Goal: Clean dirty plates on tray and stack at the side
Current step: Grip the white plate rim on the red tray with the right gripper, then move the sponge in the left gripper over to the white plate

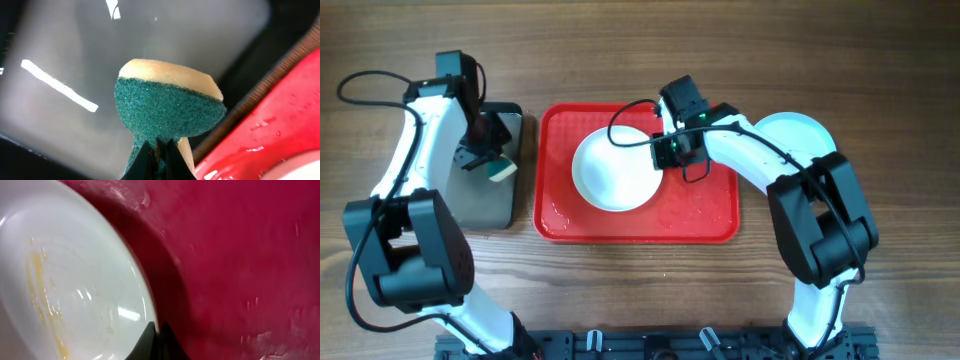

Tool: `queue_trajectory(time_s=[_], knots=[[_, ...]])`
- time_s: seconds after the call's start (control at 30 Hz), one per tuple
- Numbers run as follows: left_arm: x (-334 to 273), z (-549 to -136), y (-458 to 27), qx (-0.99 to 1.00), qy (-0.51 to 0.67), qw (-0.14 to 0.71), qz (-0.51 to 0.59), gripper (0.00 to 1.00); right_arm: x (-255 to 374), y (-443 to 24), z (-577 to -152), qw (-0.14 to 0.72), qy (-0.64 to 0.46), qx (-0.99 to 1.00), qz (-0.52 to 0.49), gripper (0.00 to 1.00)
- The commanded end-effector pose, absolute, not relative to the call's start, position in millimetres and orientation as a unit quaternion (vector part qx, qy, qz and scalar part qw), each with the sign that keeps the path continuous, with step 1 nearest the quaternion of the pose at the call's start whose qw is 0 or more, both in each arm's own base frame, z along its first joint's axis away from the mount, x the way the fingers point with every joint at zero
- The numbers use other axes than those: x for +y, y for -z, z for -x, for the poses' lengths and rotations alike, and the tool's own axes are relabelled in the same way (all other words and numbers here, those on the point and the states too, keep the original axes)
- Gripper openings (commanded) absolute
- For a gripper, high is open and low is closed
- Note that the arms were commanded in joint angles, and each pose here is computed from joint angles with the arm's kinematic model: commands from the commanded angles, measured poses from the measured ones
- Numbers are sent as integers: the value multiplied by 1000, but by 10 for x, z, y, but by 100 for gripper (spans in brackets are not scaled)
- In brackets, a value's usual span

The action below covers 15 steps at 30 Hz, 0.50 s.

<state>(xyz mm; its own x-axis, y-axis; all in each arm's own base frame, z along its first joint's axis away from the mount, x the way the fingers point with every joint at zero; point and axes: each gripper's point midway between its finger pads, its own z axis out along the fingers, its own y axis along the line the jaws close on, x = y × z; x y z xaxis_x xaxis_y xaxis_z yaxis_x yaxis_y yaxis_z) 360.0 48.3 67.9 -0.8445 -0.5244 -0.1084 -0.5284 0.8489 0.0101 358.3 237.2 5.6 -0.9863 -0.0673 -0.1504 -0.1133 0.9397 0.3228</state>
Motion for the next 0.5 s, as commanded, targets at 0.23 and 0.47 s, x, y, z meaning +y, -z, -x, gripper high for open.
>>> queue_trajectory(time_s=[0.23, 0.47], knots=[[-604, -3727, -735, 985, 48, 72, 149, 4, 2552, -23, -3522, 56, -173, 982, -48, 4], [-925, -3713, -469, 989, 58, 90, 104, 4, 2557, 83, -3573, 55, -178, 982, -43, 4]])
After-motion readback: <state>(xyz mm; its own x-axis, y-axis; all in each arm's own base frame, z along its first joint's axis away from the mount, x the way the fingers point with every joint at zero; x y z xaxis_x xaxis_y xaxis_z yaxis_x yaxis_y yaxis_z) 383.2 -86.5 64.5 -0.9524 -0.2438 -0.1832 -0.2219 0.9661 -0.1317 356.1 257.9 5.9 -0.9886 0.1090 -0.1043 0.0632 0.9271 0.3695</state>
